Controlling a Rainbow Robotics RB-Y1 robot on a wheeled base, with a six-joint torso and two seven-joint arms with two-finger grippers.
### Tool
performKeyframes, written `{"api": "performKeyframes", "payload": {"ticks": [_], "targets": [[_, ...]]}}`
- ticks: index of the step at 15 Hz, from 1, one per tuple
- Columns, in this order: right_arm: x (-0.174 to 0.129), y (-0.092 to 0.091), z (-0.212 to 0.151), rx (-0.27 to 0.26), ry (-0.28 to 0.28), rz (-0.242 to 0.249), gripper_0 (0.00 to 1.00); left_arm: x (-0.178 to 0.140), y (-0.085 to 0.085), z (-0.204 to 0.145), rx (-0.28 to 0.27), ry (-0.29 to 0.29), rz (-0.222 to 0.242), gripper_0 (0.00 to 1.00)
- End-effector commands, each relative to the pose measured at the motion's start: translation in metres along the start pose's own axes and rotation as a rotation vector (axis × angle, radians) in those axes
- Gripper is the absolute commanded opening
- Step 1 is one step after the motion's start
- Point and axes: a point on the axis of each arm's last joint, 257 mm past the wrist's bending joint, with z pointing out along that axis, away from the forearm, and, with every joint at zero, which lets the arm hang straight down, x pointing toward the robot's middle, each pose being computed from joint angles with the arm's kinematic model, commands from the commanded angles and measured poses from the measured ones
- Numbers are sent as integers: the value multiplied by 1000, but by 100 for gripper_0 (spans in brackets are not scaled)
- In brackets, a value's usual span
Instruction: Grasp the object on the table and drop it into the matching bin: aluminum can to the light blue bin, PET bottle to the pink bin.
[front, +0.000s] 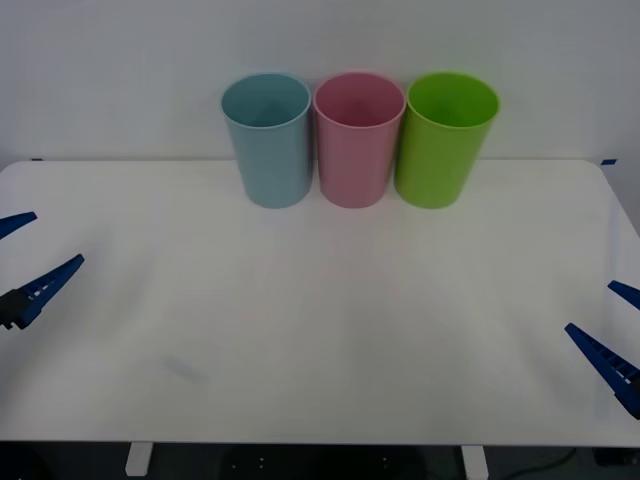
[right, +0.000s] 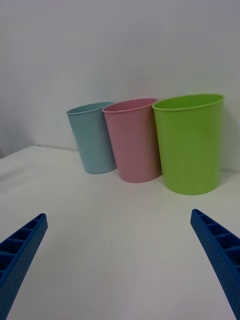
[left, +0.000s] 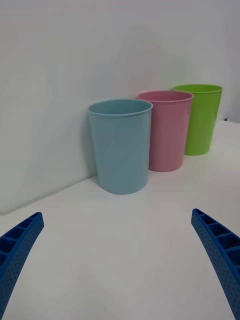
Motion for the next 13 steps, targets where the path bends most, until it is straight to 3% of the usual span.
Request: {"api": "performKeyframes", "payload": {"ticks": [1, 5, 13], "targets": [[0, 0, 0, 0, 0, 0, 100, 1, -9, -22, -10, 4, -11, 100], [0, 0, 0, 0, 0, 0, 100, -1, -18, -39, -14, 1, -23, 100], [0, 0, 0, 0, 0, 0, 100, 0, -20, -46, -19, 8, -35, 100]]}}
